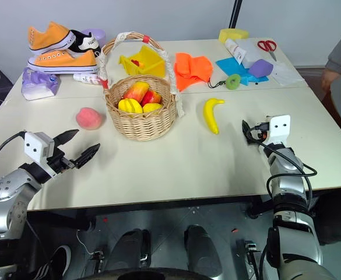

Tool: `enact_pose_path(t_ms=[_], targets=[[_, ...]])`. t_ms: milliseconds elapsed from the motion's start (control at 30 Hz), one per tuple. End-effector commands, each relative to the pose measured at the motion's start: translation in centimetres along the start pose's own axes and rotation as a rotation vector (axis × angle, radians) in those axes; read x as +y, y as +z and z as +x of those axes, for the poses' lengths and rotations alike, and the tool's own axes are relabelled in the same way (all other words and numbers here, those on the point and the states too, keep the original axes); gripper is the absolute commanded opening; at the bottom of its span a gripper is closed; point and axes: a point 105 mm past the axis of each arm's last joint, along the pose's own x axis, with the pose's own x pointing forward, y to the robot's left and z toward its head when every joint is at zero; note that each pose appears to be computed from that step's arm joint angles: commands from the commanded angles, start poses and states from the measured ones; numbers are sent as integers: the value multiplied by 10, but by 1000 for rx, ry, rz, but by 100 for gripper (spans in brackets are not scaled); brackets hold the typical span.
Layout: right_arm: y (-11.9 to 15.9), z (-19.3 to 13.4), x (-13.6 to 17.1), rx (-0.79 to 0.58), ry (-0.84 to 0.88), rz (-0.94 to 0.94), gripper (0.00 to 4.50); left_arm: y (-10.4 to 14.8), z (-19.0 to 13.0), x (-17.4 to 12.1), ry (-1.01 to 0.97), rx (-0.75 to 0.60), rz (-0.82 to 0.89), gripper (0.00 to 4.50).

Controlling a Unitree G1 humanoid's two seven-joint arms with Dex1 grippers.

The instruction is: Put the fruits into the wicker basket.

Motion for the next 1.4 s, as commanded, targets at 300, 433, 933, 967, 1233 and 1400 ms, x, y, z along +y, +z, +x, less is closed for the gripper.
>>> enact_pose_path(t_ms=[300, 433, 933, 967, 1233, 1400], targets=[[20, -1, -1, -70, -1, -33, 447, 17, 3, -12, -87, -71, 23, 449], [26, 2, 3, -89, 27, -42, 447, 21, 6, -19, -99, -100, 11, 449], [53, -27, 62, -84, 239, 39, 447, 23, 3, -45, -221, -101, 15, 449], [57, -28, 72, -61, 275, 35, 447, 25, 4, -47, -238, -97, 12, 449], [63, 5, 113, 221, 307, -19, 447, 53, 9, -80, -395, -134, 8, 449], [58, 26, 112, 312, 268, -34, 447, 59, 13, -82, -382, -158, 3, 449]])
